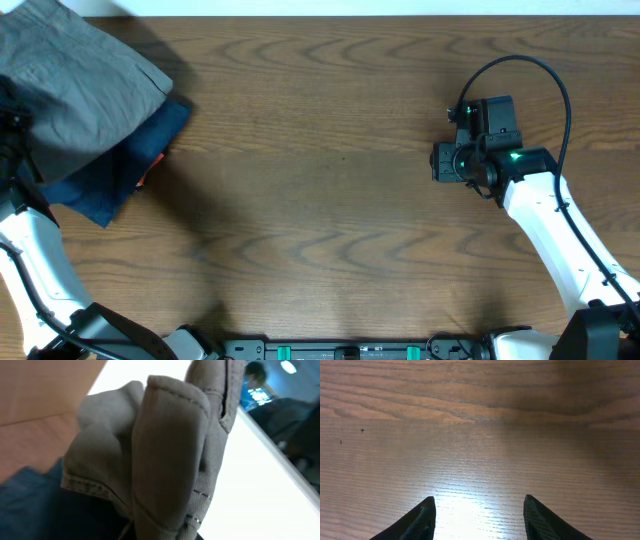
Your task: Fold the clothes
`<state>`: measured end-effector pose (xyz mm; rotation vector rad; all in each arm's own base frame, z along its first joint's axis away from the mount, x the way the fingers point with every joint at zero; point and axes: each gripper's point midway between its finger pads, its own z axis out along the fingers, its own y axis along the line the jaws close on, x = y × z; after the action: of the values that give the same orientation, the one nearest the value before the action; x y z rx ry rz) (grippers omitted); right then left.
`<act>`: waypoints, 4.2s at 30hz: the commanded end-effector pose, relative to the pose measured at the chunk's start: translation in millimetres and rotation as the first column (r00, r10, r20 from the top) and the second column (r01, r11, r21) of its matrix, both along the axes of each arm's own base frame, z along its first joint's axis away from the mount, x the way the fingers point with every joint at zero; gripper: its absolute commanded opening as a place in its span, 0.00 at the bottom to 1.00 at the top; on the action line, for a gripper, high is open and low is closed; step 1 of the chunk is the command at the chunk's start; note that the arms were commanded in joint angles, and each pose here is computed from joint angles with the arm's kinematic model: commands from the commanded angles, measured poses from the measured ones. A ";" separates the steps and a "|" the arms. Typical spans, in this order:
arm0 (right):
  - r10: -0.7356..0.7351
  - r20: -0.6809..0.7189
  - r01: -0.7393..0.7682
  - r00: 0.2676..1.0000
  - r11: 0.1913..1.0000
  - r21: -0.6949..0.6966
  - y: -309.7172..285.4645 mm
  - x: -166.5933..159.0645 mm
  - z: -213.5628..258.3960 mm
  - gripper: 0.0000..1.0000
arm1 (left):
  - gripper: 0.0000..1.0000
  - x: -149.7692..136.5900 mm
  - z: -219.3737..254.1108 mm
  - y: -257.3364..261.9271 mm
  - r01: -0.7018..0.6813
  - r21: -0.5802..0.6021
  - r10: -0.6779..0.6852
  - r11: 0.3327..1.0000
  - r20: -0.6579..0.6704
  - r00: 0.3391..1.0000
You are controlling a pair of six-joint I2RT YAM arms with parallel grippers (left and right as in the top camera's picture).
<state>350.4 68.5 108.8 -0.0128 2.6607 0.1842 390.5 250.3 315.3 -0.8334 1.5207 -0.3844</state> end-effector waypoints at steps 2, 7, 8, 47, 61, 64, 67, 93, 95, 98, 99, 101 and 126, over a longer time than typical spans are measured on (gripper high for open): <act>0.005 0.007 -0.005 1.000 1.000 -0.004 -2.8 -0.1 2.2 0.55 | 0.06 -0.4 27.2 -2.5 0.025 -0.012 -0.024 1.000 0.077 0.997; 0.005 0.002 -0.005 1.000 1.000 -0.005 -3.0 -1.2 1.6 0.55 | 0.06 -1.1 28.4 1.2 0.005 -0.006 -0.004 1.000 0.081 0.997; 0.005 0.002 -0.005 1.000 1.000 -0.006 -3.0 -1.2 1.5 0.55 | 0.06 -0.8 28.2 0.9 0.006 -0.006 -0.005 1.000 0.080 0.997; 0.005 -0.030 -0.005 1.000 1.000 -0.011 -4.2 -8.0 -2.1 0.56 | 0.93 -20.2 -123.3 50.9 -0.153 -0.157 0.094 0.976 -0.329 0.940; -0.091 -0.002 0.091 0.996 0.995 0.047 -3.3 1.9 2.9 0.98 | 0.98 16.3 -50.6 -93.7 0.200 0.035 -0.181 0.979 -0.297 0.937; -0.096 -0.002 0.096 0.995 0.993 0.070 -0.7 3.0 3.6 0.99 | 0.98 26.9 -82.2 -166.9 0.387 -0.006 -0.356 0.922 -0.404 0.842; -0.091 -0.019 0.093 0.996 0.990 0.110 0.4 1.3 3.5 0.99 | 0.98 17.8 -120.6 -230.8 0.519 -0.090 -0.483 0.850 -0.526 0.700; -0.218 -0.057 0.223 0.974 0.970 0.099 -14.7 -96.0 3.8 0.99 | 0.91 -175.8 -168.0 -301.9 0.648 -0.099 -0.423 0.755 -0.829 0.365; -0.293 0.100 0.285 0.951 0.955 0.087 -26.1 -104.1 18.9 0.99 | 0.91 -177.7 -150.7 -291.3 0.620 0.041 -0.375 0.783 -0.765 0.523; -0.302 0.307 0.275 0.903 0.953 0.127 -32.2 -109.2 47.4 0.99 | 0.98 -183.4 -124.2 -283.5 0.575 0.180 -0.364 0.798 -0.617 0.698; -0.306 0.344 0.272 0.888 0.951 0.143 -34.2 -113.5 54.4 0.99 | 0.98 -186.8 -115.5 -282.7 0.564 0.202 -0.371 0.801 -0.572 0.732; -0.311 0.403 0.256 0.861 0.949 0.186 -36.6 -124.6 68.7 0.99 | 0.98 -197.5 -97.5 -280.3 0.542 0.239 -0.383 0.805 -0.488 0.784; -0.305 0.360 0.266 0.882 0.951 0.155 -51.9 -175.0 55.0 0.99 | 0.98 -223.4 -70.5 -274.5 0.496 0.298 -0.399 0.816 -0.333 0.855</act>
<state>178.2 18.2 168.9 0.3319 2.2129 0.2091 167.2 -25.5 248.0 -0.2047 1.9593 -0.3302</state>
